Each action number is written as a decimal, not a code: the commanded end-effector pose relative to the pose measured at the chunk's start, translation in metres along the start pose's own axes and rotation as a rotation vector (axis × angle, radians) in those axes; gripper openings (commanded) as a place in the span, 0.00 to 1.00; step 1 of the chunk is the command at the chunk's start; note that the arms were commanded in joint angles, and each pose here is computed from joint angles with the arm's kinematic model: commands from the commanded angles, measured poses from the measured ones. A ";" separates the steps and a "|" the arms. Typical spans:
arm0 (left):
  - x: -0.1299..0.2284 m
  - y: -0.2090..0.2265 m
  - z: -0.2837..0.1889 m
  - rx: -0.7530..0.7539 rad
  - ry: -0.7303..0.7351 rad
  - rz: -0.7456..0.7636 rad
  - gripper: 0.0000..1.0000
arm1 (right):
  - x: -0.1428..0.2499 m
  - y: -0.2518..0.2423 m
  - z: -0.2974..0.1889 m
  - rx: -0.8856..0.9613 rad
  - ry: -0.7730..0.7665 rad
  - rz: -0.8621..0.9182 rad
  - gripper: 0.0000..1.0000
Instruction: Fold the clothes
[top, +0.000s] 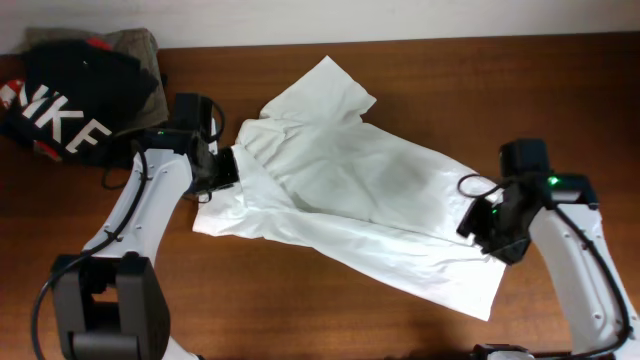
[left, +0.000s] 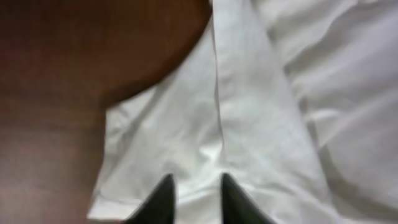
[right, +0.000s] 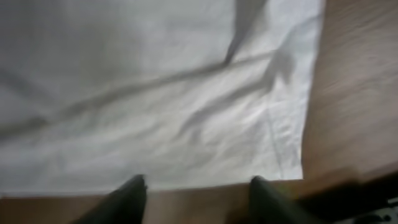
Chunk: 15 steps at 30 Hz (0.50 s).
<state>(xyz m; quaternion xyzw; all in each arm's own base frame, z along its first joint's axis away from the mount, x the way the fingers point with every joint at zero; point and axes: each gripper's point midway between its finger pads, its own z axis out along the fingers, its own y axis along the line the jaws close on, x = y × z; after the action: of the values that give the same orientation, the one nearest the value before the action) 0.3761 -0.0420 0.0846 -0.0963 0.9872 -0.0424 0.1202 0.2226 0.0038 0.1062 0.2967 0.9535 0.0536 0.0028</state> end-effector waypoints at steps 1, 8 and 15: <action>0.008 -0.004 0.011 0.020 0.042 0.005 0.07 | 0.027 0.002 0.019 -0.022 0.106 0.000 0.36; 0.025 0.004 0.057 -0.021 0.165 -0.004 0.01 | 0.046 -0.005 0.055 -0.030 0.179 0.015 0.32; 0.028 0.006 0.083 -0.029 0.197 -0.006 0.01 | 0.050 -0.012 0.091 0.028 0.279 0.034 0.28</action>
<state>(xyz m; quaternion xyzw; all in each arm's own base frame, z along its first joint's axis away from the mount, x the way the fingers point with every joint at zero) 0.3672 -0.0444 0.0060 -0.0992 0.9942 -0.0330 0.0240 0.1851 0.0281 0.0344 0.2979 0.9458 0.0845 -0.0977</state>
